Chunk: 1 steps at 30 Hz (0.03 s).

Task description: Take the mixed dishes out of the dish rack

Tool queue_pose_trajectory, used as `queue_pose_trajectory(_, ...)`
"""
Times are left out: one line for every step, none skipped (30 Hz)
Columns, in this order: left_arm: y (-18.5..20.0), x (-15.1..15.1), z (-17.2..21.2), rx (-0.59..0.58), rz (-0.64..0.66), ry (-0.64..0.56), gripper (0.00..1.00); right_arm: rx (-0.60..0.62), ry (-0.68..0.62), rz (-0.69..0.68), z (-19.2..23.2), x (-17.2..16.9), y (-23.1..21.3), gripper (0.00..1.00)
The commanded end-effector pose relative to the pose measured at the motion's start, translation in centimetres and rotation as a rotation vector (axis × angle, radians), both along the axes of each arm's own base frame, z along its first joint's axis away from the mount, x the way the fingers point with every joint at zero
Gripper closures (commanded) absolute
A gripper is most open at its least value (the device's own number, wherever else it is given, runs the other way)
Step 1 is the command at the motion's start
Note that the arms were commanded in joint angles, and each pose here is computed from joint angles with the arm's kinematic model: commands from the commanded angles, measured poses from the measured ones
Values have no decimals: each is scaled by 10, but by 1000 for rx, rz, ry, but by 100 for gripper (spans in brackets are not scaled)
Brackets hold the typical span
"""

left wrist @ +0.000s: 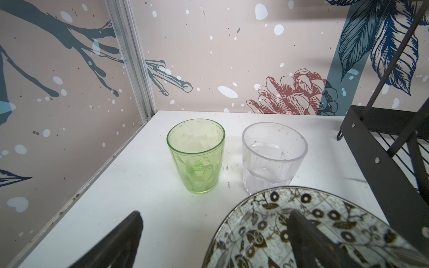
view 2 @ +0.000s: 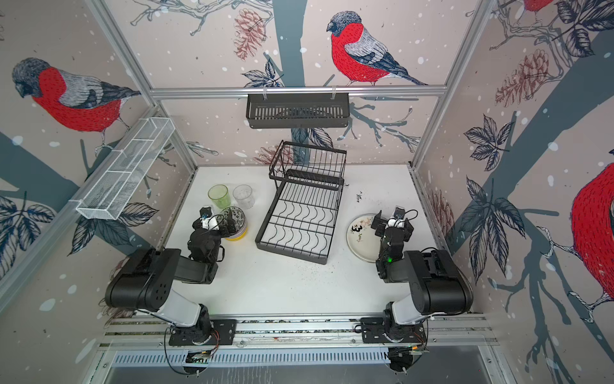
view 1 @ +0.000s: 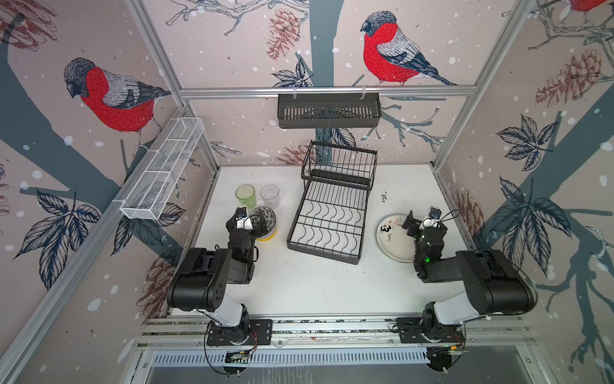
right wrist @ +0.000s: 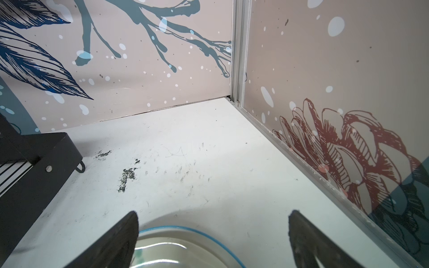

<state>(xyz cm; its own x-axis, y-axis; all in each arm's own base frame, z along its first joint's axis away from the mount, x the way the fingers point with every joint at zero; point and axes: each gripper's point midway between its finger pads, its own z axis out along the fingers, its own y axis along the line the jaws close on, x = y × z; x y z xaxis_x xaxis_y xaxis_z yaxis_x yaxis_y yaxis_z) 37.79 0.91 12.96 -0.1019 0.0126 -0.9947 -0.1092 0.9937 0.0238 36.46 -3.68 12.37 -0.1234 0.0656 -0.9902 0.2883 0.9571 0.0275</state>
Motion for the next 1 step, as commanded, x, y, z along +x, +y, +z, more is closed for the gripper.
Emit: queue_pose_trajectory(-1,-1,0,6,-1,3,3,-13,-8,-6,4,1,-1,0)
